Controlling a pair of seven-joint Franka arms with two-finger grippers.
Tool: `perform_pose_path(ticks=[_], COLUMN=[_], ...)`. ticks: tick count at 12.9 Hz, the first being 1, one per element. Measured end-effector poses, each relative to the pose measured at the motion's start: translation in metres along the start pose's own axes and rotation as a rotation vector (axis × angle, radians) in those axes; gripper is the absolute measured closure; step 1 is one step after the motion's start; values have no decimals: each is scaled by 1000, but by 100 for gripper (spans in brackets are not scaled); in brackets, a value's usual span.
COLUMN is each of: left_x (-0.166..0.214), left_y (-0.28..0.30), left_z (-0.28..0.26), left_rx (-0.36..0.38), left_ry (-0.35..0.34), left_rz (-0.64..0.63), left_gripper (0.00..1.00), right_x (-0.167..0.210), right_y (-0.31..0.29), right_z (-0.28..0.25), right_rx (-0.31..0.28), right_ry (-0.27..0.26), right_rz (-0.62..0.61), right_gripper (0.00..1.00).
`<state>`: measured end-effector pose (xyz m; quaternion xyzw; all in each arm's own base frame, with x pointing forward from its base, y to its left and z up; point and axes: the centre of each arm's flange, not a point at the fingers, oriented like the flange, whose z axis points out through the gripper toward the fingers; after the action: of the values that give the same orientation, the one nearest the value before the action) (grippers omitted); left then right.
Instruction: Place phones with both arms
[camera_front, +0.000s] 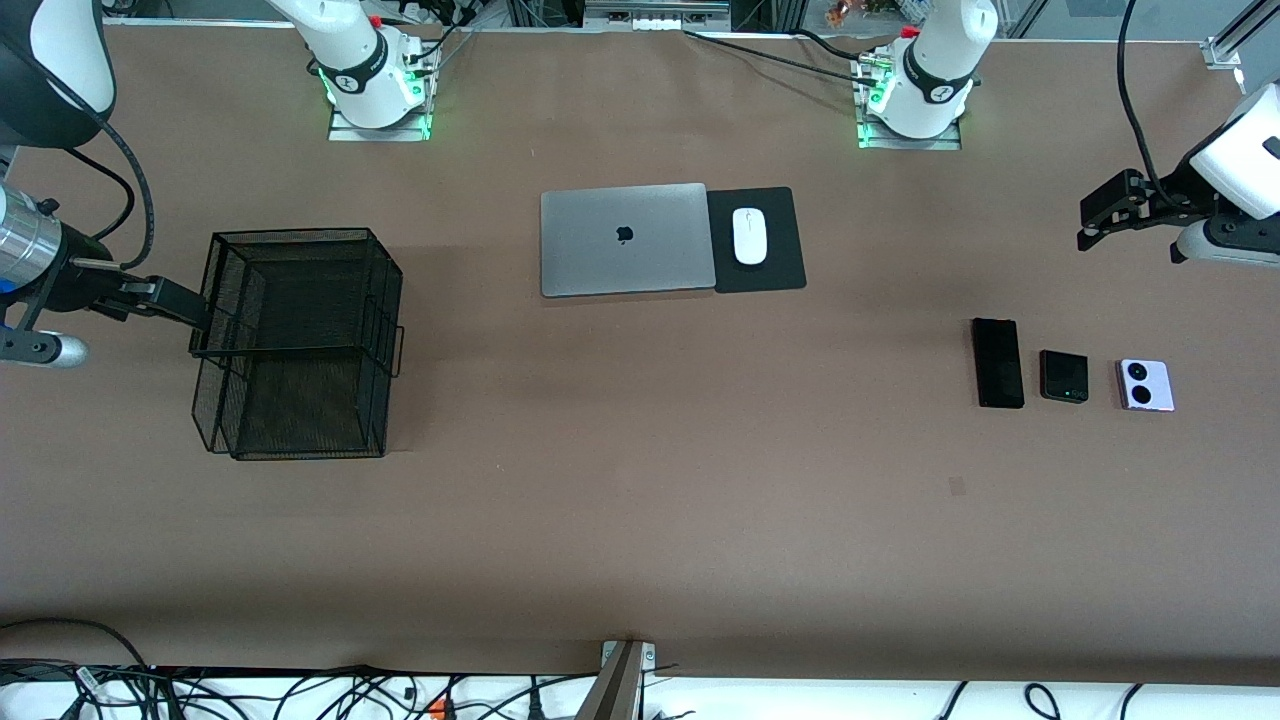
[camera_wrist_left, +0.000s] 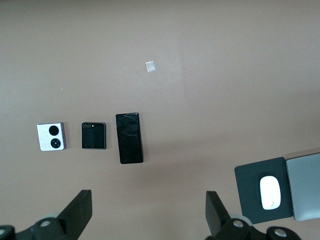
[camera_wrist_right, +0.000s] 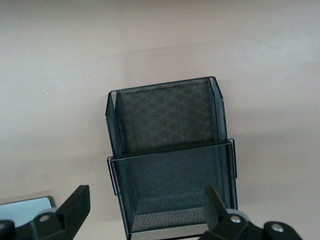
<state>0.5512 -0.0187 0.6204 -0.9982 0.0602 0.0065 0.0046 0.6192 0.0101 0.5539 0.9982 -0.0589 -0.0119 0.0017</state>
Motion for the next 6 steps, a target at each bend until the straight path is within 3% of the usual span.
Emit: perform_pose_path(ticks=[6], left_x=[-1], left_y=[-5], left_z=[0], left_rx=[0], left_ry=[0], left_rz=[-10], left_gripper=[0], right_x=[0], right_y=[3], right_z=[0], right_rx=[-1], right_ry=[-1], right_rz=[5], right_gripper=[0])
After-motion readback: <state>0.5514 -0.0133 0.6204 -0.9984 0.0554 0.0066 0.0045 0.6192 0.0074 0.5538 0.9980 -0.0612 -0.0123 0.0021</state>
